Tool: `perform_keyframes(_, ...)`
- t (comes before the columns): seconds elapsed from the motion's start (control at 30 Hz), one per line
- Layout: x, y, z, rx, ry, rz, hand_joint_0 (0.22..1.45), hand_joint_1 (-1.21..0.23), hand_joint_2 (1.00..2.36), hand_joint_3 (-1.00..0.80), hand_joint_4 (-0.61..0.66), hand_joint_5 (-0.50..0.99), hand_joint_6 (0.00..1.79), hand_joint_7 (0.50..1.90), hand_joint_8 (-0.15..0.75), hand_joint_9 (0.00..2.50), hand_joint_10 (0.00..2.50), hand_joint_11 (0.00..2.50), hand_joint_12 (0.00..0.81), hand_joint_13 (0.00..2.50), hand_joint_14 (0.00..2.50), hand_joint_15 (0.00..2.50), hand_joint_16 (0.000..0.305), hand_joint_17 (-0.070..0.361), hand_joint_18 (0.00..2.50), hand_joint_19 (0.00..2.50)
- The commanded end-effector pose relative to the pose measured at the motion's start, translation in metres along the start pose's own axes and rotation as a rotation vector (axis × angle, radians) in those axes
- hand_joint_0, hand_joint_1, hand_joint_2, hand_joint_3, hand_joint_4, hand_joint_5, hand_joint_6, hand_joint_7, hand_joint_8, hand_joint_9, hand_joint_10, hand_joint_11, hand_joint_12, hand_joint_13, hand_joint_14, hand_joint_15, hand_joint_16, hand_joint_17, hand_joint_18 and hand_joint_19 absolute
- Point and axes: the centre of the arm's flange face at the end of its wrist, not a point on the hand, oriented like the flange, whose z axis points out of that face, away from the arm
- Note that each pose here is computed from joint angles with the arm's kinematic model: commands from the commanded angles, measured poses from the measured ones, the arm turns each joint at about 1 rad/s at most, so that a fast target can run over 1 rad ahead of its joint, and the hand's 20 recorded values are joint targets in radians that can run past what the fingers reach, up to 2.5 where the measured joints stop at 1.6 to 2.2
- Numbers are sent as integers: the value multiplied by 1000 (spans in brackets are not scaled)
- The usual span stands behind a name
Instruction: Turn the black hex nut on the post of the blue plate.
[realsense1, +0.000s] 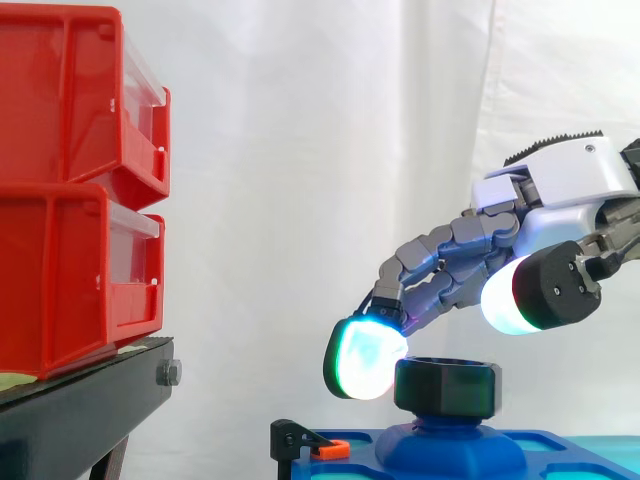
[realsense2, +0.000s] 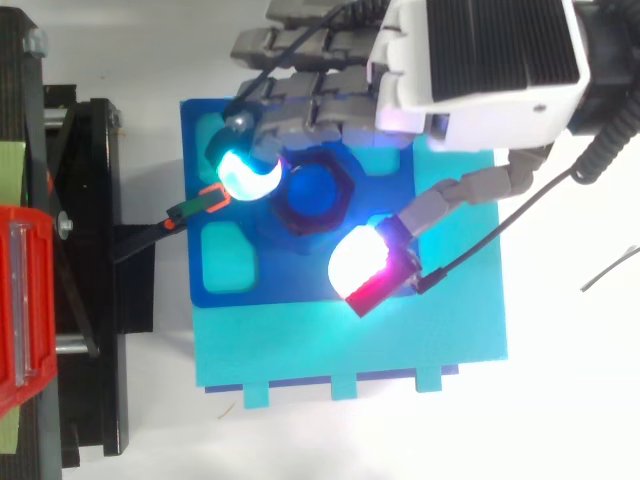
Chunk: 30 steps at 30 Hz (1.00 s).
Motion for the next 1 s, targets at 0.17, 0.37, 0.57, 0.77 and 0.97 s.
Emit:
perform_keyframes(0.17,-23,-16,-5,-16,-13,1,485,-484,1000,-500,191,-202,502,792,251,336,0,0,371,88,0,0,57,129,28,89)
perform_keyframes(0.37,-36,-1,-1,-25,-19,1,485,-484,1000,-500,192,-202,502,791,251,337,0,0,370,88,0,0,57,129,28,91)
perform_keyframes(0.57,-35,12,7,-23,-56,9,486,-486,1000,-500,196,-201,502,790,251,338,0,0,370,86,0,0,57,129,27,91)
perform_keyframes(0.77,-17,36,23,-43,-70,28,486,-486,1000,-500,196,-200,502,792,253,336,0,0,371,86,1,0,57,129,27,90)
perform_keyframes(0.97,-9,57,29,-41,-72,34,486,-486,1000,-500,197,-200,502,791,252,337,0,0,370,86,0,0,57,129,28,91)
